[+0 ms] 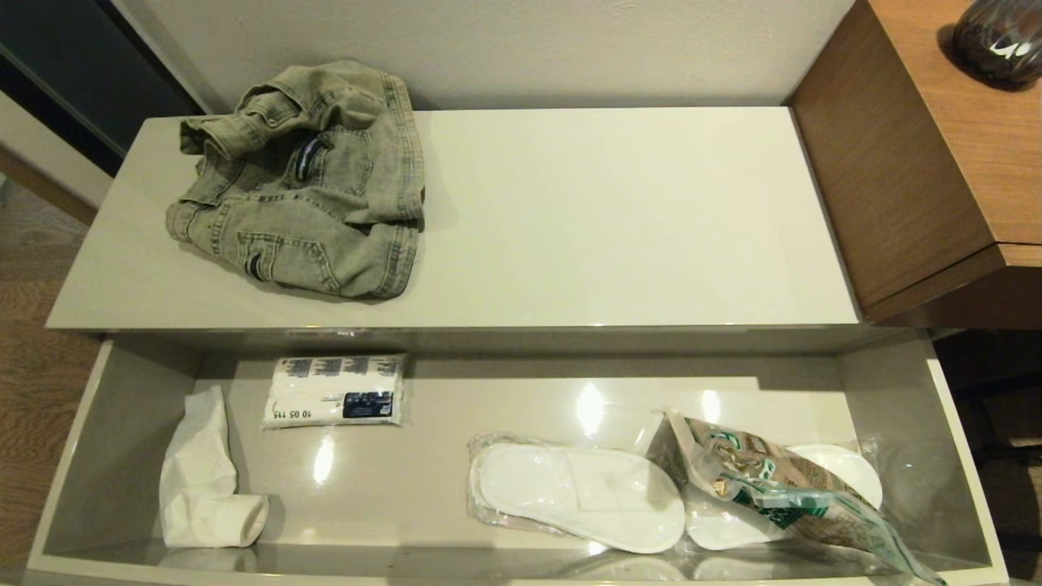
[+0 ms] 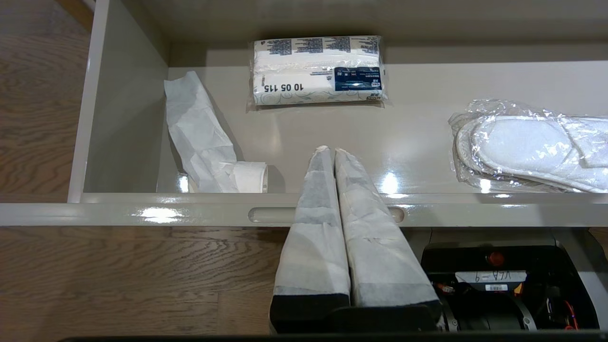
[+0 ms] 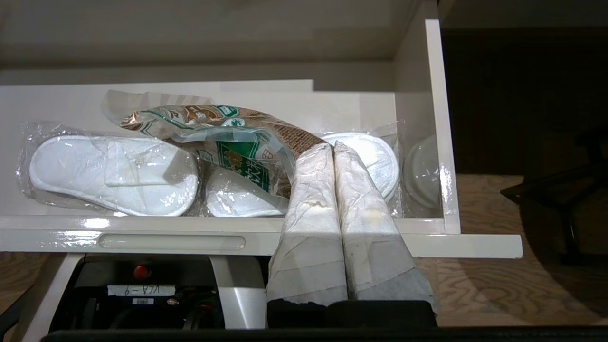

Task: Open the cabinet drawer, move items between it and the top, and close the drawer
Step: Close the drawer

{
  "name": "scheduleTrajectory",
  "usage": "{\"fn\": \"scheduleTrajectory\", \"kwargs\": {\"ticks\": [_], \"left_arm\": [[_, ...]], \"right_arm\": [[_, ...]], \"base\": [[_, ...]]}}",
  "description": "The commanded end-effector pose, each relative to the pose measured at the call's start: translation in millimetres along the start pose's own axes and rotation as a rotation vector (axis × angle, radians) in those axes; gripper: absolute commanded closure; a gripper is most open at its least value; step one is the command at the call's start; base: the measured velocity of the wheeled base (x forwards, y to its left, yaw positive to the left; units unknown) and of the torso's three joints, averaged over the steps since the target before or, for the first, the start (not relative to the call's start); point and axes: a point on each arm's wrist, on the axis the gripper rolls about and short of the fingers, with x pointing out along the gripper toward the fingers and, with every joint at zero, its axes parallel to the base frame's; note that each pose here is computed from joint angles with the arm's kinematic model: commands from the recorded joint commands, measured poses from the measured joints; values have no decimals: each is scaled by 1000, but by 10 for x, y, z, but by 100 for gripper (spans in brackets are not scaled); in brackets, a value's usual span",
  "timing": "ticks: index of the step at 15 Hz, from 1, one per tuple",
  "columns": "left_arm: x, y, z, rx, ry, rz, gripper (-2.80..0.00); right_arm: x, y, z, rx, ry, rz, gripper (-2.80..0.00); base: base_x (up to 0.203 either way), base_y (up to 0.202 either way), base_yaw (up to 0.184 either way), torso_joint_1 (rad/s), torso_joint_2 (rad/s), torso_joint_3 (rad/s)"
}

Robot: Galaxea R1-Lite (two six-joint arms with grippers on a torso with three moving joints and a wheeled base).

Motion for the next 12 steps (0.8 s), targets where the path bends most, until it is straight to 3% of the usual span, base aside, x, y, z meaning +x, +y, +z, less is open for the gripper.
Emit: {"fn": "scheduleTrajectory", "kwargs": {"ticks": [1, 4, 6, 12], "left_arm": [[2, 0, 1, 0, 2, 0, 0], [2, 0, 1, 0, 3, 0, 0], [2, 0, 1, 0, 2, 0, 0], [2, 0, 1, 0, 2, 0, 0]], "right_arm": [[1, 0, 1, 1, 1, 2, 0], [0, 0, 0, -4, 2, 2, 0], [-1, 1, 0, -74, 3, 6, 0], [-2, 1, 0, -54, 6, 3, 0]], "base": [[0, 0, 0, 0, 0, 0], [0, 0, 0, 0, 0, 0], [0, 0, 0, 0, 0, 0], [0, 0, 0, 0, 0, 0]]}}
